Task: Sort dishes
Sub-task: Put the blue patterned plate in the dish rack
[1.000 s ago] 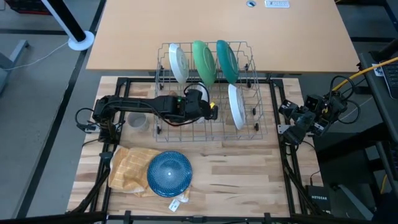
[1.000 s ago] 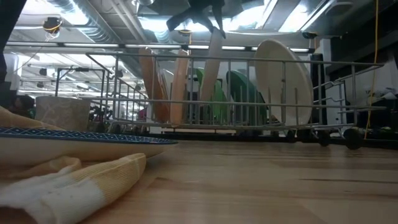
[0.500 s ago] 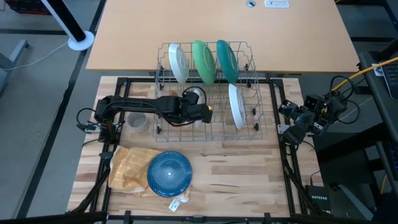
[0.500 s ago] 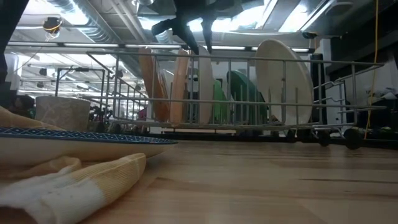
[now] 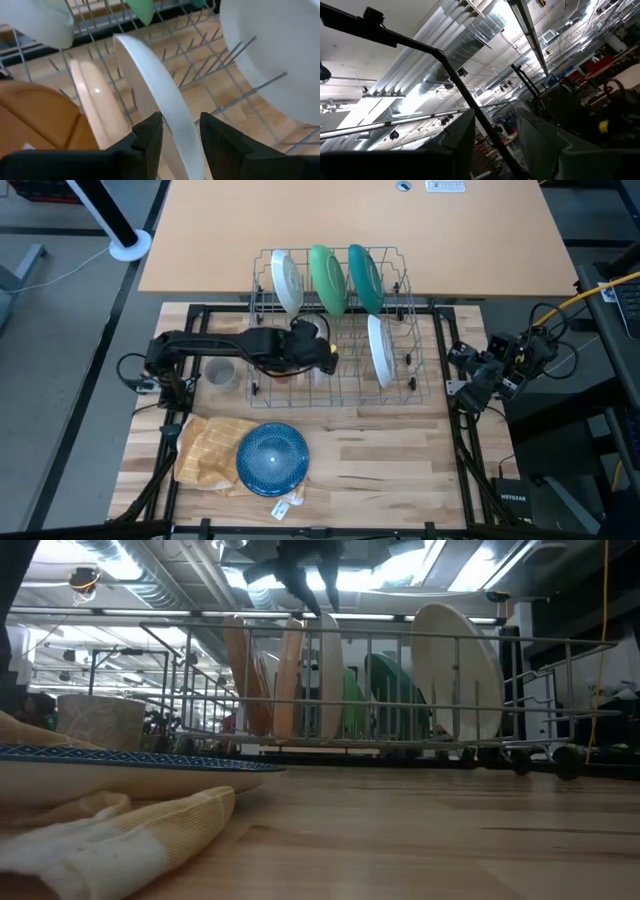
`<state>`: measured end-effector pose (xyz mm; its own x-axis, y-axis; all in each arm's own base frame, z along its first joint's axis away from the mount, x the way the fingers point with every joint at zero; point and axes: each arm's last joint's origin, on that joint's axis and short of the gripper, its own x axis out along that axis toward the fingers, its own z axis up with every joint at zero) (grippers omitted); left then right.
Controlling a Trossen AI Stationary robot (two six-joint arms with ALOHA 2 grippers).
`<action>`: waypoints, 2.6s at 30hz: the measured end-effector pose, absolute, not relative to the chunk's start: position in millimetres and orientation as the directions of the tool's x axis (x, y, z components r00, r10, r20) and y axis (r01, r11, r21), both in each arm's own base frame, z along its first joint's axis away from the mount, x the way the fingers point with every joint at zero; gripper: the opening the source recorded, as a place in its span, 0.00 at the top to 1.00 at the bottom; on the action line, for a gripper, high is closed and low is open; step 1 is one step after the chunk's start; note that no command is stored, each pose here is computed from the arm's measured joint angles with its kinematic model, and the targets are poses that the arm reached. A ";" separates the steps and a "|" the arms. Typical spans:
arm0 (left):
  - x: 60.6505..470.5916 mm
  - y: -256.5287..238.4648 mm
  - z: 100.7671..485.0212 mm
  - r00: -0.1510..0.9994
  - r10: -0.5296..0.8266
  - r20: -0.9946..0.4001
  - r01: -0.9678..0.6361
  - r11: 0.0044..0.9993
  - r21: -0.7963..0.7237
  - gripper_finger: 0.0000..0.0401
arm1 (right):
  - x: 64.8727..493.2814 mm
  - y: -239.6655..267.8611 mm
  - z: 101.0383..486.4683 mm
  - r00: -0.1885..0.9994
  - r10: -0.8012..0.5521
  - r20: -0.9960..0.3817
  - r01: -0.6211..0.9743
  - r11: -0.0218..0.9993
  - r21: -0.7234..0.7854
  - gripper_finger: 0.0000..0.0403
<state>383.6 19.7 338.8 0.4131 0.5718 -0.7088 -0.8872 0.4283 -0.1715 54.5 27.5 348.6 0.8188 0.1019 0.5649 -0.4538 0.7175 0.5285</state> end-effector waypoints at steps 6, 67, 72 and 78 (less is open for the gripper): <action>362.3 19.6 369.7 0.475 0.573 -0.668 -0.856 0.476 -0.200 0.69 | 56.0 28.8 346.0 0.833 0.114 0.541 -0.444 0.722 0.531 0.63; 276.1 -309.5 191.4 0.164 0.313 -0.936 0.083 0.941 0.329 0.69 | 309.6 185.2 178.6 0.900 0.153 -0.407 0.394 0.111 0.912 0.63; 278.3 -307.8 192.2 0.225 0.359 -0.906 0.070 0.921 0.382 0.69 | 321.3 167.0 173.9 0.893 0.145 -0.427 0.418 0.087 0.904 0.63; 273.5 -312.5 191.9 0.211 0.338 -0.917 0.060 0.932 0.357 0.69 | 330.8 146.0 171.7 0.890 0.097 -0.445 0.440 0.065 0.895 0.63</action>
